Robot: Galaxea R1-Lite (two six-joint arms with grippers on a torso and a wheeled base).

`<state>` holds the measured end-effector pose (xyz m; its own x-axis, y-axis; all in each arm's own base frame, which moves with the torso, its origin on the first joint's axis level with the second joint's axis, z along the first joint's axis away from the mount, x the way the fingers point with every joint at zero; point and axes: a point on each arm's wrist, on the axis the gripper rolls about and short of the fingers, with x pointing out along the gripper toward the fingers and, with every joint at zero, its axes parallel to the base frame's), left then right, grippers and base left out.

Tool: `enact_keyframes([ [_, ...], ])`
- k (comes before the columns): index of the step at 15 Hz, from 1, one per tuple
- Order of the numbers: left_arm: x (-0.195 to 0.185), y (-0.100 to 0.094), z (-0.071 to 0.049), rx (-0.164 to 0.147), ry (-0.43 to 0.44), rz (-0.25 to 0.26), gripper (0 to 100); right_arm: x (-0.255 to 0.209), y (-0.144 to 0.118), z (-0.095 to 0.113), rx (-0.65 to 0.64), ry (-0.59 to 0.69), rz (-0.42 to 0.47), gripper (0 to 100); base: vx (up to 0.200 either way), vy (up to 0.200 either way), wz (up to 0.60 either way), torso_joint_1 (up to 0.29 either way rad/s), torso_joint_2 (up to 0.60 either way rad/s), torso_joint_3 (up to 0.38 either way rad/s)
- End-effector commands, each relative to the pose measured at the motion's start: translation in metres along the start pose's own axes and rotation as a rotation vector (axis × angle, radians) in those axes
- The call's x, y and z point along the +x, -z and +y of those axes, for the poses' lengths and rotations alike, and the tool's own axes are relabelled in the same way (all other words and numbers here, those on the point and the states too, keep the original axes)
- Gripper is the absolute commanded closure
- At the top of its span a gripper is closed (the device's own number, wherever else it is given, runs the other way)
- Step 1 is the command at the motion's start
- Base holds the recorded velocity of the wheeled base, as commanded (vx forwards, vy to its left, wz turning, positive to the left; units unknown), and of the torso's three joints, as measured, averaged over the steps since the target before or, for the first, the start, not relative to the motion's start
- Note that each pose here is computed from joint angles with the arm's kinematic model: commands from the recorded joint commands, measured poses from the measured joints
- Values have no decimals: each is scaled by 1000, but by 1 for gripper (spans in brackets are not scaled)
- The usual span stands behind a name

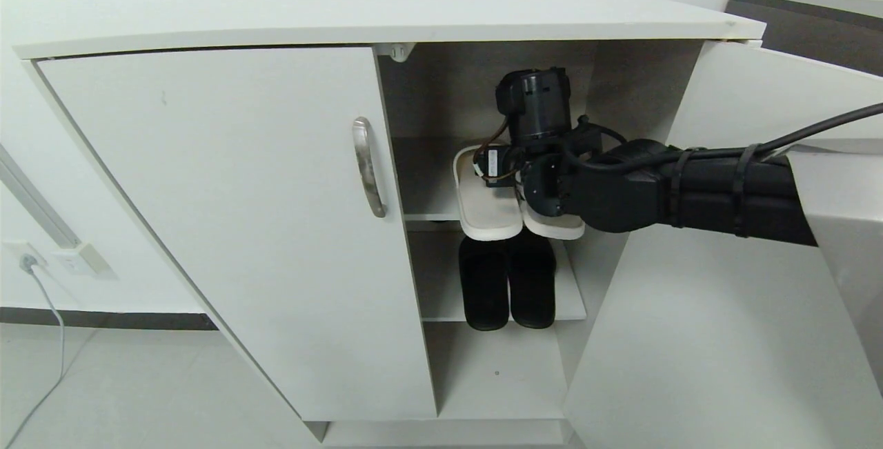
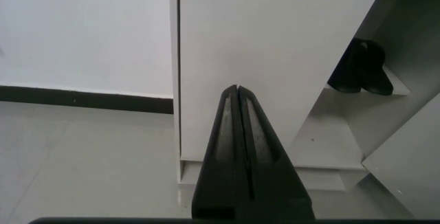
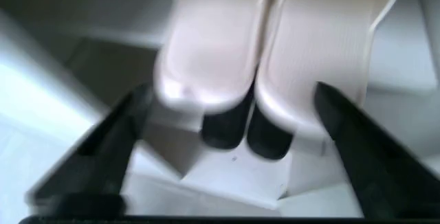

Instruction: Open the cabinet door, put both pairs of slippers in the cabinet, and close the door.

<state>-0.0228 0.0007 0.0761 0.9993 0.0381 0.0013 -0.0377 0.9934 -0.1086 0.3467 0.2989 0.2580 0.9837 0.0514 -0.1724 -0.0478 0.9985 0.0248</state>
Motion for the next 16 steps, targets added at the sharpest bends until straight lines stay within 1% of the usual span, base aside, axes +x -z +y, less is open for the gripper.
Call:
enact_keyframes([
  [1, 0, 0, 0, 0, 0, 0, 100, -16, -8, -5, 6, -11, -5, 0, 0, 0, 0, 0, 0, 0],
  [5, 0, 0, 0, 0, 0, 0, 100, -47, -5, -10, -7, -37, 27, 0, 0, 0, 0, 0, 0, 0],
  [8, 0, 0, 0, 0, -2, 0, 100, -77, 1, -13, 3, -83, 27, 0, 0, 0, 0, 0, 0, 0],
  [10, 0, 0, 0, 0, -2, 0, 100, -110, 15, -19, -9, -141, 29, 0, 0, 0, 0, 0, 0, 0],
  [12, 0, 0, 0, 0, 0, 0, 100, -136, 26, -22, 1, -200, 6, 0, 0, 0, 0, 0, 0, 0],
  [14, 0, 0, 0, 1, 0, 0, 100, -155, 38, -26, 1, -245, -1, 0, 0, 0, 0, 0, 0, 0],
  [15, 0, 0, 0, 1, 0, 0, 100, -161, 43, -28, 1, -259, -2, 100, 0, 0, 0, 0, 0, 0],
  [16, 0, 0, 0, 1, 0, 0, 100, -166, 46, -29, 1, -275, -3, 100, 0, 0, 0, 0, 0, 0],
])
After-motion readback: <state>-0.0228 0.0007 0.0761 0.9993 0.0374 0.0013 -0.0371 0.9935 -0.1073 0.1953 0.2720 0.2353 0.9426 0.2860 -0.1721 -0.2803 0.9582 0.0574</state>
